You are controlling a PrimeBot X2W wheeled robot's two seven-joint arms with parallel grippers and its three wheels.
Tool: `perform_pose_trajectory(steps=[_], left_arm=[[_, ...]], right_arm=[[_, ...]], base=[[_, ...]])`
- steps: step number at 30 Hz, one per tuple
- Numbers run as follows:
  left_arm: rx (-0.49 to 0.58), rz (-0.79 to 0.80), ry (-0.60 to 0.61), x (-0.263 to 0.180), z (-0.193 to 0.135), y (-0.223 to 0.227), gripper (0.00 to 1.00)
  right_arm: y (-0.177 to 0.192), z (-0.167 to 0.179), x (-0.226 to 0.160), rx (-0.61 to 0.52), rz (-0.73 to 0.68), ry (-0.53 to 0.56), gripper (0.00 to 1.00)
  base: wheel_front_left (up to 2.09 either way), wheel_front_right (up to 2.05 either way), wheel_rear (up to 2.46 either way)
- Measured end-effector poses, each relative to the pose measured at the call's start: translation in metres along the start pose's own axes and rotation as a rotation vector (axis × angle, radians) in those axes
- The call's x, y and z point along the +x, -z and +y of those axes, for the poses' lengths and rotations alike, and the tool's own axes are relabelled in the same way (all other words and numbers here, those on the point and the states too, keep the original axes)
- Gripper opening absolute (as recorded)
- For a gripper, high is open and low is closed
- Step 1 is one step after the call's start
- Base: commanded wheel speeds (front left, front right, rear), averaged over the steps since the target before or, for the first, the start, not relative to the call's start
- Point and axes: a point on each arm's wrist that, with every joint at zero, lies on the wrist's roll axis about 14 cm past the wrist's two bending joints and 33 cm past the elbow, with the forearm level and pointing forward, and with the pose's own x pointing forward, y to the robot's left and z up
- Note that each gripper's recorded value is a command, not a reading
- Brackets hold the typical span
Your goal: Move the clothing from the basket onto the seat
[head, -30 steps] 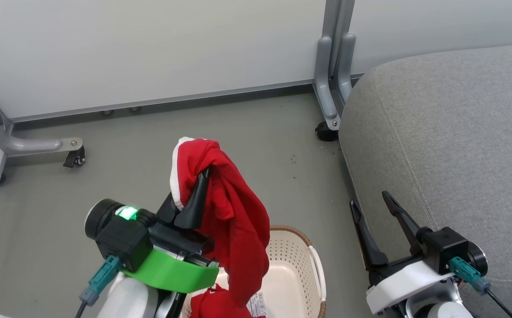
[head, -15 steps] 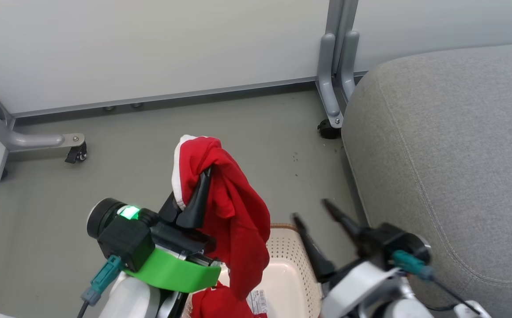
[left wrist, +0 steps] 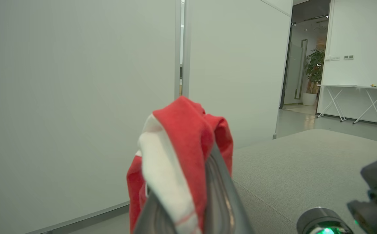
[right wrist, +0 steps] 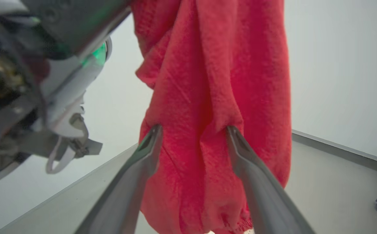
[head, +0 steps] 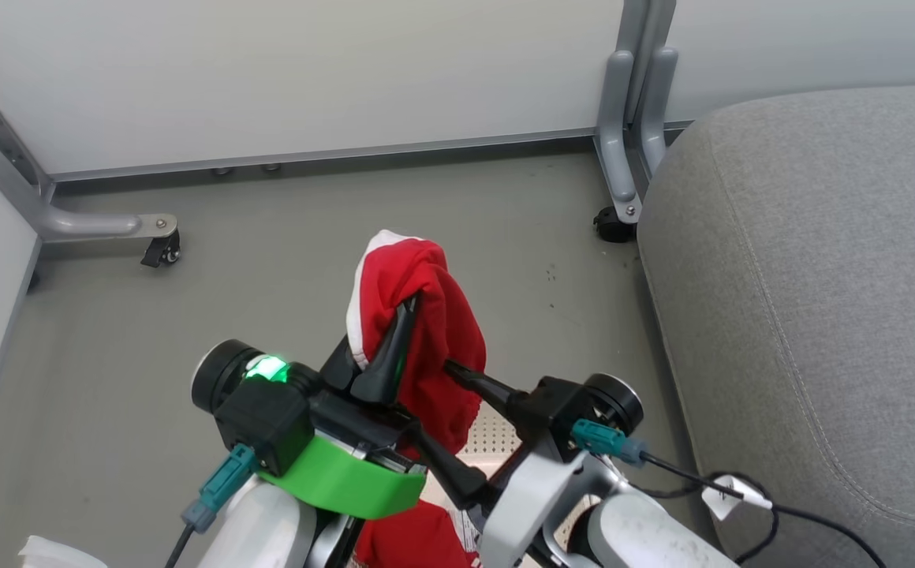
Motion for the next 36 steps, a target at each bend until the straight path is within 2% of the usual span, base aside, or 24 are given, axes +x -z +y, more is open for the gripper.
perform_pose_trajectory(steps=[20, 21, 22, 23, 36], left_arm=[[-0.01, 0.021, 0.017, 0.001, -0.004, 0.008, 0.0], [-0.01, 0.021, 0.018, 0.001, -0.005, 0.008, 0.0], [-0.01, 0.022, 0.02, 0.001, -0.005, 0.008, 0.0], [-0.01, 0.022, 0.021, 0.001, -0.005, 0.008, 0.0], [-0.013, 0.022, 0.019, 0.001, -0.005, 0.008, 0.0]], right_arm=[[-0.024, -0.007, 0.032, -0.025, -0.093, -0.067, 1.0], [-0.024, -0.007, 0.033, -0.023, -0.092, -0.067, 0.87], [-0.024, -0.007, 0.033, -0.016, -0.09, -0.068, 0.49], [-0.023, -0.007, 0.033, -0.011, -0.088, -0.07, 0.0], [-0.023, -0.004, 0.038, -0.003, -0.089, -0.089, 0.0]], base=[[0.0, 0.0, 0.0], [0.0, 0.0, 0.0], [0.0, 0.0, 0.0], [0.0, 0.0, 0.0], [0.0, 0.0, 0.0]])
